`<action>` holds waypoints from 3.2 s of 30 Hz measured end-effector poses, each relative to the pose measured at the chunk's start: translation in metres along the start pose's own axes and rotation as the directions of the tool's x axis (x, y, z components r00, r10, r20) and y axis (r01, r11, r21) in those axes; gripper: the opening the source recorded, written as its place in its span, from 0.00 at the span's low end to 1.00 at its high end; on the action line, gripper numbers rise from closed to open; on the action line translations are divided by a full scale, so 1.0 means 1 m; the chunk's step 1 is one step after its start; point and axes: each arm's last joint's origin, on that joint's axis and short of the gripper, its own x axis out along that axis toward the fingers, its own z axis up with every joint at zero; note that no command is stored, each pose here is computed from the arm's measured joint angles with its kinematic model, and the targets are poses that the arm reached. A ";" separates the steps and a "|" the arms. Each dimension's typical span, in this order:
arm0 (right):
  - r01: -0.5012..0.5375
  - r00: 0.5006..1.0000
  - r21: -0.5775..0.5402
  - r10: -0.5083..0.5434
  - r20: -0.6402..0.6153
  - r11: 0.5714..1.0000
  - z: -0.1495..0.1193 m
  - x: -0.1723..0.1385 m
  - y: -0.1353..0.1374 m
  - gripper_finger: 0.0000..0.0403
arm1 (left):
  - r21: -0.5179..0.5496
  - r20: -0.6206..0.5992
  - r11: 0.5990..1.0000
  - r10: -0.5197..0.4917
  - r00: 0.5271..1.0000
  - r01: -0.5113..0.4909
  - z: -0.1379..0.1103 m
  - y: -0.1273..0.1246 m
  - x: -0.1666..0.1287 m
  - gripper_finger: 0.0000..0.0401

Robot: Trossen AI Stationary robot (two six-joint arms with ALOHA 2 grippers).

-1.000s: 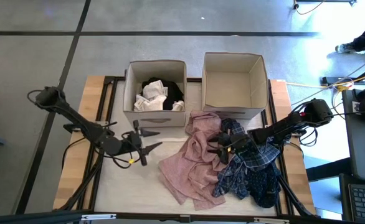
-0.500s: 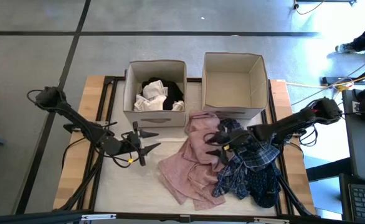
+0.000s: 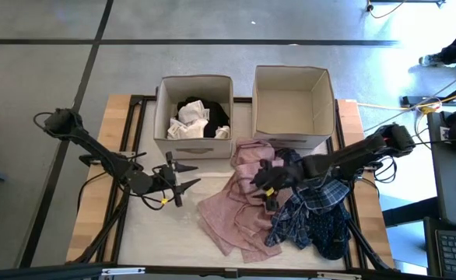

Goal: Sort clothes
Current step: Put the pink polo shirt into the right laundry organizer

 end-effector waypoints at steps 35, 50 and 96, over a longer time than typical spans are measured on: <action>0.211 0.933 -0.218 -0.263 -0.246 0.953 -0.054 0.105 -0.008 0.15 | -0.006 -0.004 1.000 0.005 1.000 -0.005 0.000 0.000 0.000 0.45; 0.405 0.886 -0.331 -0.455 -0.088 0.852 -0.015 0.062 0.012 0.04 | -0.013 -0.014 1.000 0.006 1.000 -0.006 -0.002 0.000 0.000 0.45; 1.000 0.015 -0.012 -0.819 0.573 0.010 0.203 -0.354 -0.076 0.05 | -0.033 -0.017 0.999 0.010 1.000 -0.011 -0.002 0.000 0.000 0.45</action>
